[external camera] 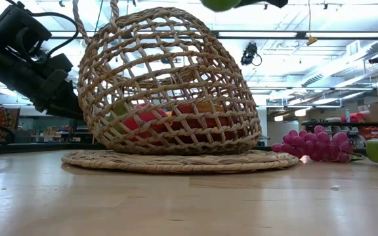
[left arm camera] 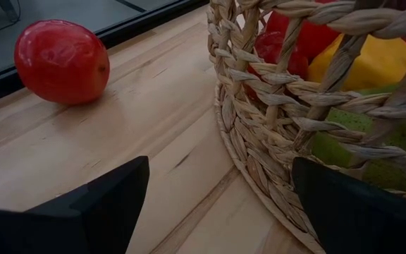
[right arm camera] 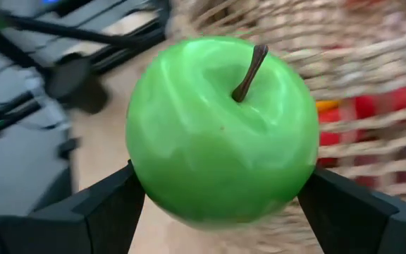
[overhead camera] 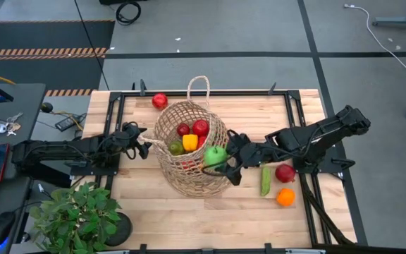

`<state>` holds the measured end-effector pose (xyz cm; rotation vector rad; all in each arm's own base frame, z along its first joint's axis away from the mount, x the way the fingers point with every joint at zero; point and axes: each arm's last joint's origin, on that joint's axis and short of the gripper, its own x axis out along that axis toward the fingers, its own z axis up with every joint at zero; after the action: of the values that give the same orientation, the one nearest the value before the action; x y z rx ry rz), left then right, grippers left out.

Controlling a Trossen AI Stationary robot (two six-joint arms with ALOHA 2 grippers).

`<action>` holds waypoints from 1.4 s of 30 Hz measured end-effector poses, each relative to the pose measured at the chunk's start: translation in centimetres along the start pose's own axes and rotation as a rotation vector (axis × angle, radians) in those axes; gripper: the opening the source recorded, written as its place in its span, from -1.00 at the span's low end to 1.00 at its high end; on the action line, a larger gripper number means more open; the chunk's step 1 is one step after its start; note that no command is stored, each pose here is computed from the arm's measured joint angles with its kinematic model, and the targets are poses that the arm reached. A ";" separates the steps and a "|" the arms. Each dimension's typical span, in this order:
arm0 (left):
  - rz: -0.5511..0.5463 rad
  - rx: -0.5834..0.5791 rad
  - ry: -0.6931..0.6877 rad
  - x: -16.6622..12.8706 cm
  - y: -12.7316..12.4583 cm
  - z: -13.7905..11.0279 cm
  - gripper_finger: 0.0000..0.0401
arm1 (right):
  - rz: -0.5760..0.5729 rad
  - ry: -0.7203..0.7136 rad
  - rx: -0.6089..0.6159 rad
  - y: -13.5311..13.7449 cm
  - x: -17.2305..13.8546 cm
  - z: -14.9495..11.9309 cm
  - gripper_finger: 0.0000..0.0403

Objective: Build produce basket
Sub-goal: Put the green apple into the basket

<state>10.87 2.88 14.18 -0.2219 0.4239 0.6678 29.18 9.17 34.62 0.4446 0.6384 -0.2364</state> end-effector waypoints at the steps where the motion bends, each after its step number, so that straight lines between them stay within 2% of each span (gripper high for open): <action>1: 0.000 0.000 0.000 0.0 0.0 0.0 0.78 | 0.027 0.006 0.004 0.1 0.0 0.1 0.74; 6: -0.001 0.000 0.000 0.0 0.0 0.0 0.78 | 0.078 0.012 0.006 0.4 0.0 0.2 0.74; 9: 0.000 0.000 0.000 0.0 0.0 0.0 0.78 | 0.092 0.006 -0.045 0.5 0.0 0.3 0.74; 18: 0.000 0.000 0.000 0.0 0.0 0.0 0.78 | 0.192 -0.143 -0.112 1.5 -0.3 1.7 0.74; 27: 0.000 0.000 0.000 0.0 0.0 0.0 0.78 | 0.129 -0.209 -0.121 -0.7 0.5 3.8 0.74; 34: 0.000 0.000 0.000 0.0 0.0 0.0 0.78 | 0.122 -0.244 -0.116 -2.5 1.0 5.5 0.74; 42: 0.000 0.000 0.000 0.0 0.0 0.0 0.78 | 0.097 -0.227 -0.168 -2.0 4.4 7.2 0.74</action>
<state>10.88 2.88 14.18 -0.2219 0.4236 0.6674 35.62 3.69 36.37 0.2807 0.4088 -0.1368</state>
